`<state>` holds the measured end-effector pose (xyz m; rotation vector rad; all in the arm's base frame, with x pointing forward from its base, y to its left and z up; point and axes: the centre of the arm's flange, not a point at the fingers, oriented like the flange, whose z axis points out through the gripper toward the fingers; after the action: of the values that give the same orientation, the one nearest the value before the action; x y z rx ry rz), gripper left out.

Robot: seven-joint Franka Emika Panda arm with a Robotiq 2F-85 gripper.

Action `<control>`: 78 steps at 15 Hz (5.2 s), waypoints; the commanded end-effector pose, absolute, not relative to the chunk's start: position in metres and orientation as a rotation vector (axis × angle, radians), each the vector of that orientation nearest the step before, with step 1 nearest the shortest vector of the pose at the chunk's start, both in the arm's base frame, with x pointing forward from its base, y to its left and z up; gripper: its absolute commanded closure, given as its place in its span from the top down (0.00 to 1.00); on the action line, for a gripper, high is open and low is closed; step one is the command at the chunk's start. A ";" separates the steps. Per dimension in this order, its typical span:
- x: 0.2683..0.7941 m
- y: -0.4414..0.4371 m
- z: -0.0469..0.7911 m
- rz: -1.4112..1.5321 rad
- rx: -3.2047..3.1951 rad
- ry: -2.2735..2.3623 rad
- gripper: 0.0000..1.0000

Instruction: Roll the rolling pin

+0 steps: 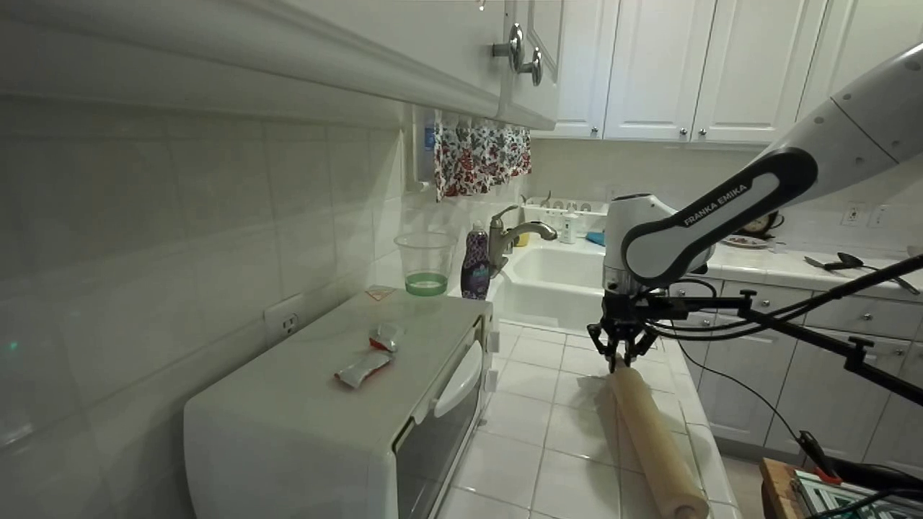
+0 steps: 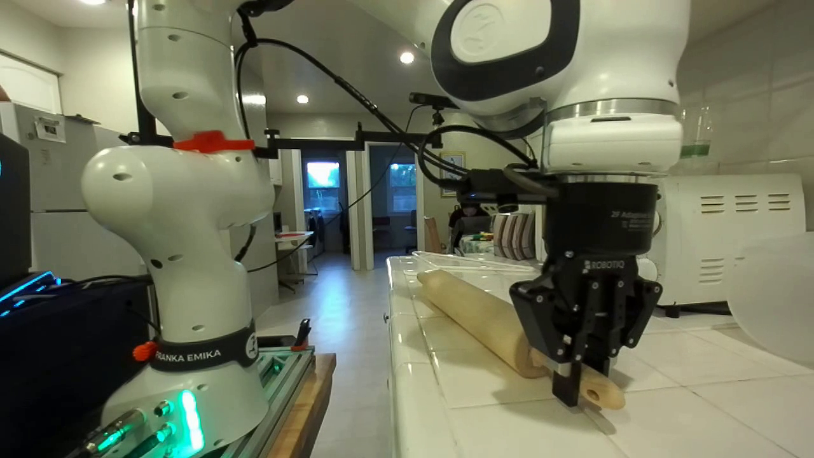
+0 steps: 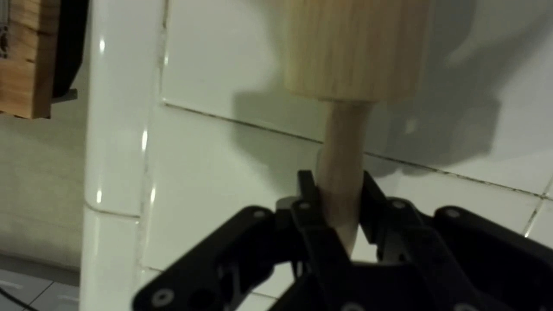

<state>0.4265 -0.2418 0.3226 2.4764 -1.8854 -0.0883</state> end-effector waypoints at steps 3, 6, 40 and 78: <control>0.373 -0.242 0.323 -0.220 2.535 -1.849 0.07; 0.373 -0.244 0.318 -0.212 2.519 -1.861 0.07; 0.595 -0.218 0.325 -0.011 2.449 -2.005 0.07; 0.417 -0.261 0.323 -0.053 2.497 -1.817 0.07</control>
<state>0.4096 -0.2671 0.3236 2.4592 -1.8437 -0.0846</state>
